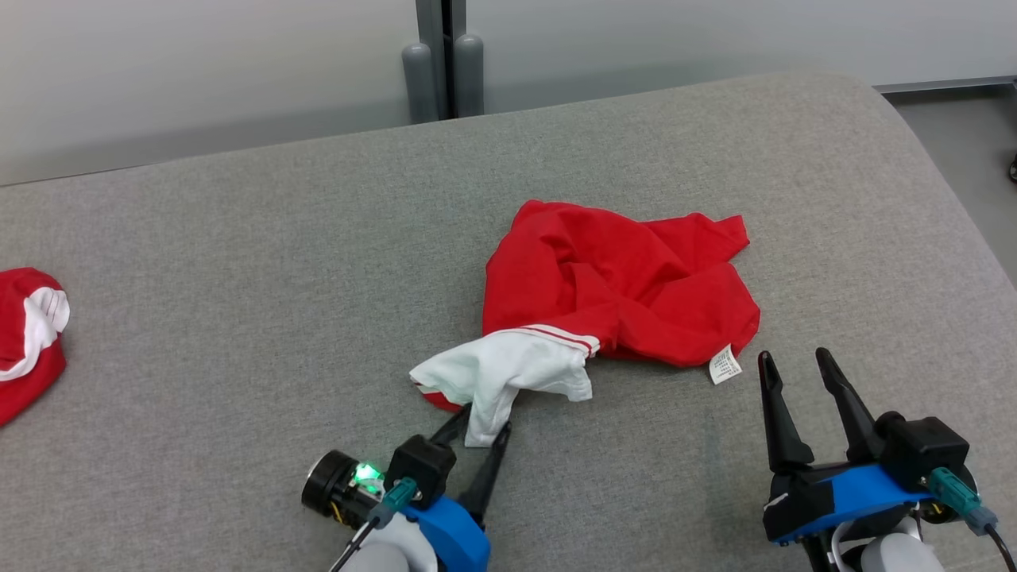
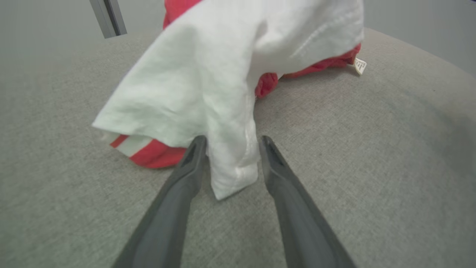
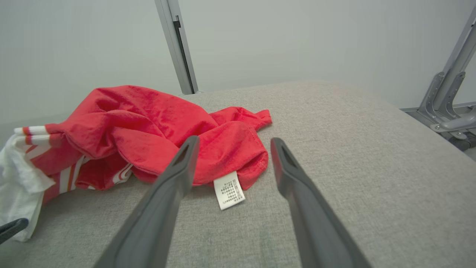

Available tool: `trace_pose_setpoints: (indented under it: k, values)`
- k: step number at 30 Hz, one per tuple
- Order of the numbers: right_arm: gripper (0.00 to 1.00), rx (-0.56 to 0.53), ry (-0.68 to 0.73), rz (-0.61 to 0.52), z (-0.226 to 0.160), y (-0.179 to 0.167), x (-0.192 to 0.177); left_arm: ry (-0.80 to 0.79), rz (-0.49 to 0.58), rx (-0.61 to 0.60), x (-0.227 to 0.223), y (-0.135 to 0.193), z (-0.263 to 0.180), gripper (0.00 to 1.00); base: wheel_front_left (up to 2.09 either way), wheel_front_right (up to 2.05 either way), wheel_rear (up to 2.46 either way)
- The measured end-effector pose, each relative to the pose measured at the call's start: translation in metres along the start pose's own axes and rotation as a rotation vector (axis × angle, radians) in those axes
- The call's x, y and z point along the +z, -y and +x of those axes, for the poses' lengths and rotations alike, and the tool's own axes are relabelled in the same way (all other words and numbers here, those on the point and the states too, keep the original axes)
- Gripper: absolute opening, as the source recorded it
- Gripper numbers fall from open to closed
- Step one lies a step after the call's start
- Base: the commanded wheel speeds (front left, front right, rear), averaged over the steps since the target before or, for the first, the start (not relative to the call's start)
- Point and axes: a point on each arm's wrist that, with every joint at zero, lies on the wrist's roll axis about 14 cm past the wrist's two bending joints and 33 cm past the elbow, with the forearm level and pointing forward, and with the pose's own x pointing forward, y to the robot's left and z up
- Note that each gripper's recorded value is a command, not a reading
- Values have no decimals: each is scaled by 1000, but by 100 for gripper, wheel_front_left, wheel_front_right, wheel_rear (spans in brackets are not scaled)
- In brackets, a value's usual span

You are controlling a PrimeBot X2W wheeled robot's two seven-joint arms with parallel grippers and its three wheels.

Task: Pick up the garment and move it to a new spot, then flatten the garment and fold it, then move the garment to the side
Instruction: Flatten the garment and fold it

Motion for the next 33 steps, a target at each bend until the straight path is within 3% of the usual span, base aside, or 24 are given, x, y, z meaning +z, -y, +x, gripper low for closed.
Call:
trace_pose_setpoints:
  k: [8,19,28,33]
  values:
    - [100,20,11,6,4,-7,3,55,-21,54,20,-13,-1,0,0,0,0]
    - [100,153,8,22,13,-53,0,179,33,356,49,-94,-73,0,0,0,0]
    - [100,223,-2,25,20,-78,-3,111,-67,591,1,-128,-147,0,0,0,0]
    - [100,235,-7,26,20,-83,-5,45,-132,654,-31,-125,-170,0,0,0,0]
